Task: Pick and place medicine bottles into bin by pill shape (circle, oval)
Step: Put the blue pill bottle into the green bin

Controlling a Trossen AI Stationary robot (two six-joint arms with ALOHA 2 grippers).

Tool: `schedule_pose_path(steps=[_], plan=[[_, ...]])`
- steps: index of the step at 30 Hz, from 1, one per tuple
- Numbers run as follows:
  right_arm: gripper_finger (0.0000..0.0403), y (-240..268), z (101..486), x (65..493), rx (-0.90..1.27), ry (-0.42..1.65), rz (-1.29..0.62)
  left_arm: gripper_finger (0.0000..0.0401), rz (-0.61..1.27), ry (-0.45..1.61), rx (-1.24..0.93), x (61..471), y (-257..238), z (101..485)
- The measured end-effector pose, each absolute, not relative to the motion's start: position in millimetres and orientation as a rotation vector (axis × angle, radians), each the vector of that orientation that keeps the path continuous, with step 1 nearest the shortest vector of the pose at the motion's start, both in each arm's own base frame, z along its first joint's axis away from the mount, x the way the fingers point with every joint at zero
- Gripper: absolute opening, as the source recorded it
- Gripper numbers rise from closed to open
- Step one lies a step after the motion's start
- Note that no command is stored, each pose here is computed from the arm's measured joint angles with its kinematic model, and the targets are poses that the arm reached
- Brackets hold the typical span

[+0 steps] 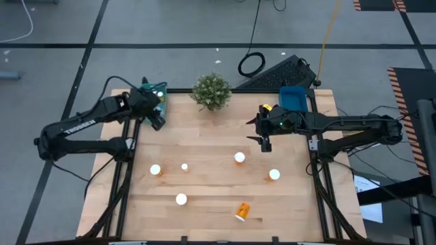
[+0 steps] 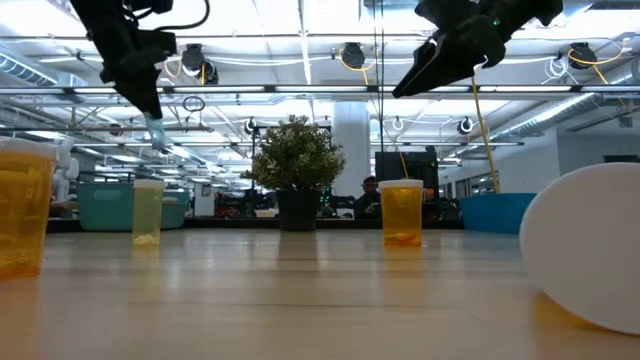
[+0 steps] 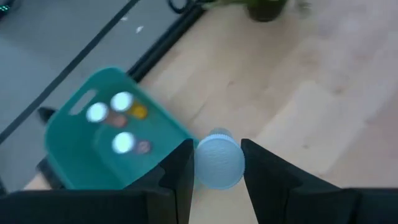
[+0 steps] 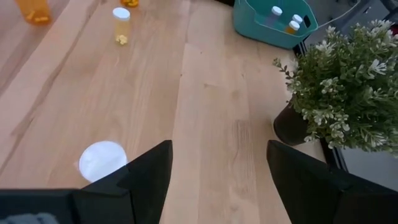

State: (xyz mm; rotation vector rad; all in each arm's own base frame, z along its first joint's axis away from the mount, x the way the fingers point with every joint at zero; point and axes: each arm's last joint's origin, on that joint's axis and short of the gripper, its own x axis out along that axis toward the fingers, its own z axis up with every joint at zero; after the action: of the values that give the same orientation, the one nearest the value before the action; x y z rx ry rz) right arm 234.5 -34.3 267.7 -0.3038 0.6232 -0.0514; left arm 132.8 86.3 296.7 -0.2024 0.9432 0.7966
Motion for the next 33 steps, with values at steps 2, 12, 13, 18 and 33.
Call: schedule_pose_path(steps=[2,12,13,18,33], plan=[[0.0254,-34.3,267.7,234.5,-0.309,0.623,-0.050,0.0124,0.834,0.943,-0.215,129.2,91.9,296.9],[0.0253,-34.9,268.6,235.2,-0.339,0.613,-0.045,0.0124,0.916,0.986,-0.250,127.4,127.7,287.3],[0.0254,-34.9,268.5,235.2,-0.339,0.615,-0.045,0.0124,0.912,1.004,-0.248,129.5,131.8,284.4],[0.0254,-34.8,268.0,234.9,-0.338,0.620,-0.044,0.0124,0.907,1.057,-0.273,140.2,149.0,270.0],[0.0254,-34.6,266.4,233.8,-0.336,0.640,-0.039,0.0124,0.913,1.107,-0.307,145.4,169.5,253.7]])
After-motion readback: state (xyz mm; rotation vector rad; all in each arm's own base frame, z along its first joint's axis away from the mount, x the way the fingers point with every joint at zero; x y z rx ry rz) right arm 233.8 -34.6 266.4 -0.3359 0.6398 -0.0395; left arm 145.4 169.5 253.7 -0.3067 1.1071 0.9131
